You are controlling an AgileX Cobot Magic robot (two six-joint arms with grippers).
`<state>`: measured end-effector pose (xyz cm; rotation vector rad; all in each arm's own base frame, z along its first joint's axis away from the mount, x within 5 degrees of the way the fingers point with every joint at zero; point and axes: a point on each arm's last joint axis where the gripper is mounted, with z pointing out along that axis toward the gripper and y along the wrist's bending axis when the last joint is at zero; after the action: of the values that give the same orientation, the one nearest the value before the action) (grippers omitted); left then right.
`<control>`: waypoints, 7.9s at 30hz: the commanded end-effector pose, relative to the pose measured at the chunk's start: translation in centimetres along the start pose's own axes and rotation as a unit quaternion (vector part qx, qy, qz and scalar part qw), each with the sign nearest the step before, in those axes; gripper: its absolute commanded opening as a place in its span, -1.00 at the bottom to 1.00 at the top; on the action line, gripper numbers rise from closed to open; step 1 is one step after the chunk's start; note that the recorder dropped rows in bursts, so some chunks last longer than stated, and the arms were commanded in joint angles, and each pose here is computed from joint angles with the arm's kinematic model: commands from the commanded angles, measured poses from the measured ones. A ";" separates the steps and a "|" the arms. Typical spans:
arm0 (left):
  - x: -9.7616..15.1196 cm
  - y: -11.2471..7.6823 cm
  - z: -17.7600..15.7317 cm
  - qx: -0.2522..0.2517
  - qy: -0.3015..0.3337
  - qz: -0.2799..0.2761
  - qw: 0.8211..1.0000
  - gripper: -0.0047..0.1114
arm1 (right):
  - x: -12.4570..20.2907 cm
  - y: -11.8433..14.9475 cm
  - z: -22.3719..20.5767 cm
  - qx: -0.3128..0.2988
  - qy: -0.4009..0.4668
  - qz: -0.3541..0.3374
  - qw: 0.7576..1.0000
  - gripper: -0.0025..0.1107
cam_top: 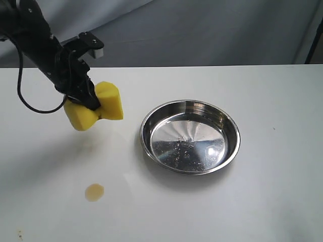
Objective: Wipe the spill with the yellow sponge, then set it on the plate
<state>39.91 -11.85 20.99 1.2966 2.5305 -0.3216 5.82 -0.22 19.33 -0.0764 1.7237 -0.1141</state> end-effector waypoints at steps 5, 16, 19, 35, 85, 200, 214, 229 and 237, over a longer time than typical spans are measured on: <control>0.4 -1.7 -3.7 0.003 0.021 -0.016 1.000 -0.92 | 0.0 0.0 0.0 -0.002 -0.001 0.005 1.000 -0.96; 2.2 -3.7 -6.1 -0.057 -0.027 -0.013 0.998 -0.92 | 0.0 0.0 0.0 -0.002 -0.001 0.005 1.000 -0.96; 2.9 -4.2 -6.3 -0.075 -0.043 -0.015 0.996 -0.92 | 0.0 0.0 0.0 -0.002 -0.001 0.005 1.000 -0.96; 5.6 -6.3 -6.3 -0.099 -0.072 -0.030 0.992 -0.92 | 0.0 0.0 0.0 -0.002 -0.001 0.005 1.000 -0.96; 6.8 -6.8 -4.3 -0.090 -0.081 -0.025 0.992 -0.92 | 0.0 0.0 0.0 -0.002 -0.001 0.005 1.000 -0.96; 9.5 -14.8 10.1 0.018 0.237 0.155 0.959 -0.92 | 0.0 0.0 0.0 -0.002 -0.001 0.005 1.000 -0.96; 5.7 -14.3 3.5 0.002 0.082 0.104 0.991 -0.92 | 0.0 0.0 0.0 -0.002 -0.001 0.005 1.000 -0.96; 8.9 -6.9 2.2 0.061 -0.006 -0.195 0.979 -0.92 | 0.0 0.0 0.0 -0.002 -0.001 0.005 1.000 -0.96; 9.6 -7.6 6.2 0.166 0.036 -0.234 0.957 -0.92 | 0.0 0.0 0.0 -0.002 -0.001 0.005 1.000 -0.96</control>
<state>29.58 -10.51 13.31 0.7778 2.8993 -0.7139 5.82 -0.22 19.33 -0.0764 1.7237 -0.1141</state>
